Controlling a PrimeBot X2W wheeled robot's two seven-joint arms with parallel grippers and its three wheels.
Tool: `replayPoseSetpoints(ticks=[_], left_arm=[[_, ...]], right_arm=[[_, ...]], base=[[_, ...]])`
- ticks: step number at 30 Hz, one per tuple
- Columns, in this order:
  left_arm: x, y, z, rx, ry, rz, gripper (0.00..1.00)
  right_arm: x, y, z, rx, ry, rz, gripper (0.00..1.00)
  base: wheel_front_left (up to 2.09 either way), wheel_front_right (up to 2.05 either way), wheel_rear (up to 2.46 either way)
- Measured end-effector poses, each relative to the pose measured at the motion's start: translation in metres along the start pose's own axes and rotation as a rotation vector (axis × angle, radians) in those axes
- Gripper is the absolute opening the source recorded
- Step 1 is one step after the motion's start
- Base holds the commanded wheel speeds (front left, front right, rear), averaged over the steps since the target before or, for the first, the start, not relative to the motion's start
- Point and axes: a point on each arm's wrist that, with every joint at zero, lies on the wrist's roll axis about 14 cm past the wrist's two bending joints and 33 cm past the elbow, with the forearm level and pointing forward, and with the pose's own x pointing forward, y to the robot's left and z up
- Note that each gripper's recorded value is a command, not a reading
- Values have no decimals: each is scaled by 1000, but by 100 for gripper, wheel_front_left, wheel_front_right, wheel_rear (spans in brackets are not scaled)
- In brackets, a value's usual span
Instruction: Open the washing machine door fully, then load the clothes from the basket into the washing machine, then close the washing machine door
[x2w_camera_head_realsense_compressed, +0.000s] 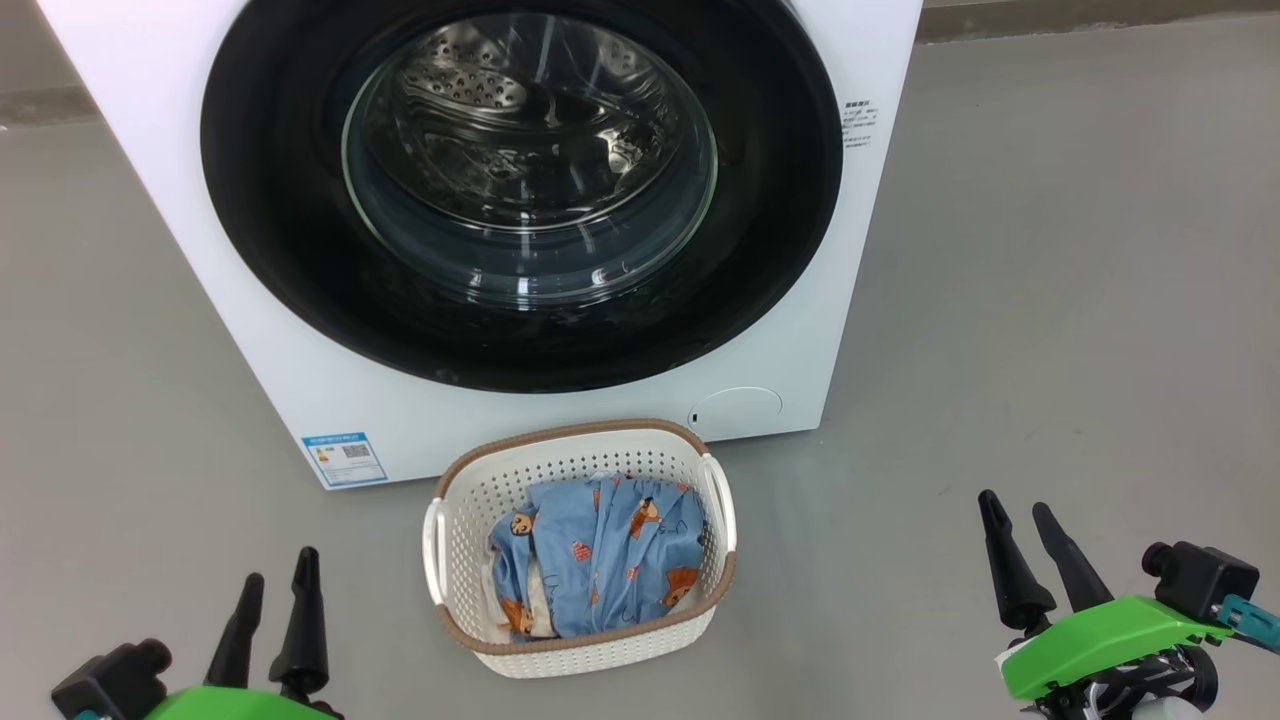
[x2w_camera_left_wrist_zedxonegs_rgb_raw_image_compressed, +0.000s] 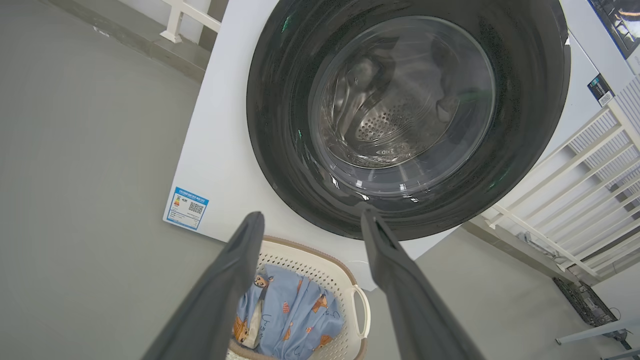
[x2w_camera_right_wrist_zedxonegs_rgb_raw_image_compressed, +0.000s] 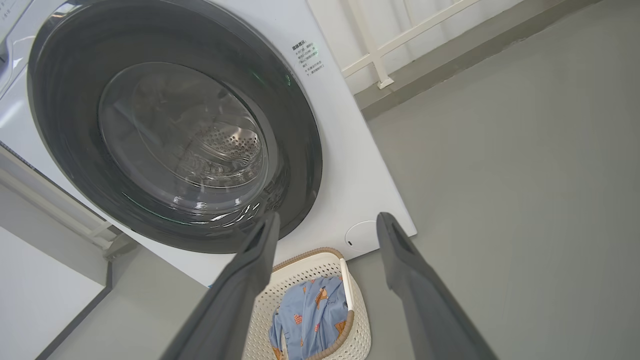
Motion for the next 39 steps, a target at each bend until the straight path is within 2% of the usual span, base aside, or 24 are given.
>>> replayPoseSetpoints(ticks=[22,39], left_arm=[[0,-5,1,291,-19,-46,100],[1,2,1,494,-20,-50,100]], right_arm=[[7,13,14,-339,-51,65,100],[15,17,17,-552,-66,97,100]], base=[[0,0,0],[0,0,0]])
